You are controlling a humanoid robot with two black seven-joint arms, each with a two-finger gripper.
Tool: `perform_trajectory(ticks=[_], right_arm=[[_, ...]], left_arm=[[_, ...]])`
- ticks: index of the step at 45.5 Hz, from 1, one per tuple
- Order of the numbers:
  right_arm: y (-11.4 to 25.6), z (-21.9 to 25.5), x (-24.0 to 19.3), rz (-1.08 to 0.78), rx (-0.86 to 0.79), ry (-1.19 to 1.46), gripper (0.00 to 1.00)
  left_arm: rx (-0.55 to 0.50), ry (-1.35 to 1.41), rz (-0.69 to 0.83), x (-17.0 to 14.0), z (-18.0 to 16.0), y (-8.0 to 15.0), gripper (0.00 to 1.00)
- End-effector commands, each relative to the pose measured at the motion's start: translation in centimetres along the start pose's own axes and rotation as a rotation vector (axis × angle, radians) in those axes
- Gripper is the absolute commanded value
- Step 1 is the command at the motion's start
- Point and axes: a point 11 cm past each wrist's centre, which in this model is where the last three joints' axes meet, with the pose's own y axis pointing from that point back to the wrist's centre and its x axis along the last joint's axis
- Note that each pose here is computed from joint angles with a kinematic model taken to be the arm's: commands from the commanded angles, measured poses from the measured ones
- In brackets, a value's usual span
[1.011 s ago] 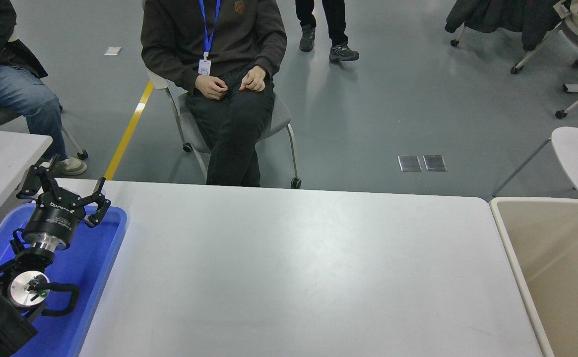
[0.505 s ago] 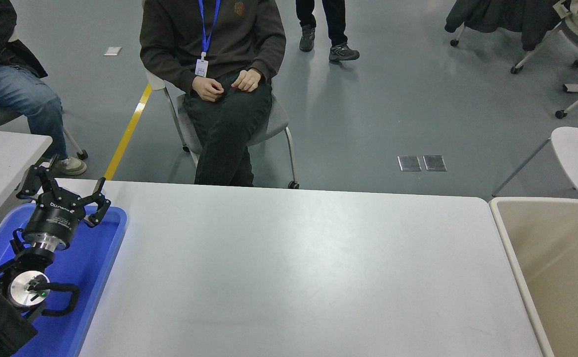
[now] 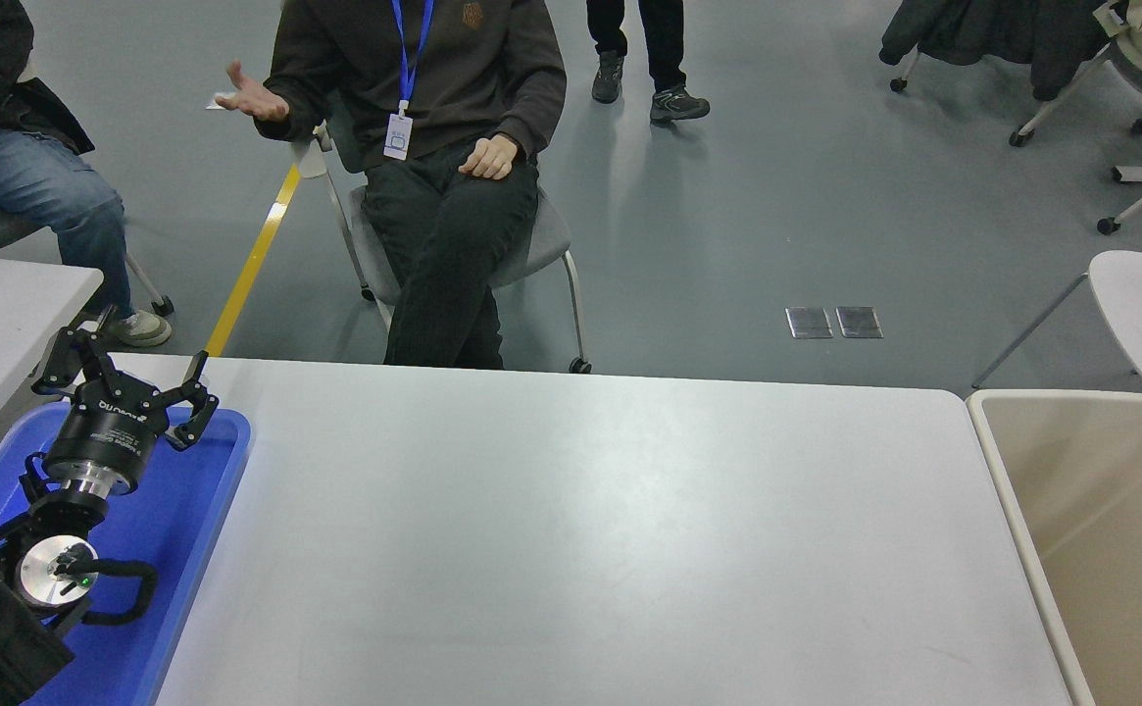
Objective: Clean the table surface
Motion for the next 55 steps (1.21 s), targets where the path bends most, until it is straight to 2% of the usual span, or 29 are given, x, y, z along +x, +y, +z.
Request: perform_trajectory(ticks=[1, 15, 26, 43, 55], right_arm=[[-0.5, -2.5, -0.6, 0.020, 0.083, -0.298, 0.99], [0.7, -2.6, -1.7, -0.052, 0.158, -0.622, 0.99], [2.0, -2.8, -6.1, -0.223, 0.227, -0.866, 0.99], [4.7, -4.1, -15.7, -0.473, 0.250, -0.904, 0.99], [5.1, -4.9, -21.3, -0.418, 0.209, -0.799, 0.99]], left_arm=[[0.000, 0.000, 0.000, 0.0, 0.0, 0.0, 1.00], [0.000, 0.000, 0.000, 0.0, 0.0, 0.0, 1.00], [0.000, 0.000, 0.000, 0.0, 0.0, 0.0, 1.00], [0.000, 0.000, 0.000, 0.0, 0.0, 0.0, 1.00], [0.000, 0.000, 0.000, 0.0, 0.0, 0.0, 1.00]])
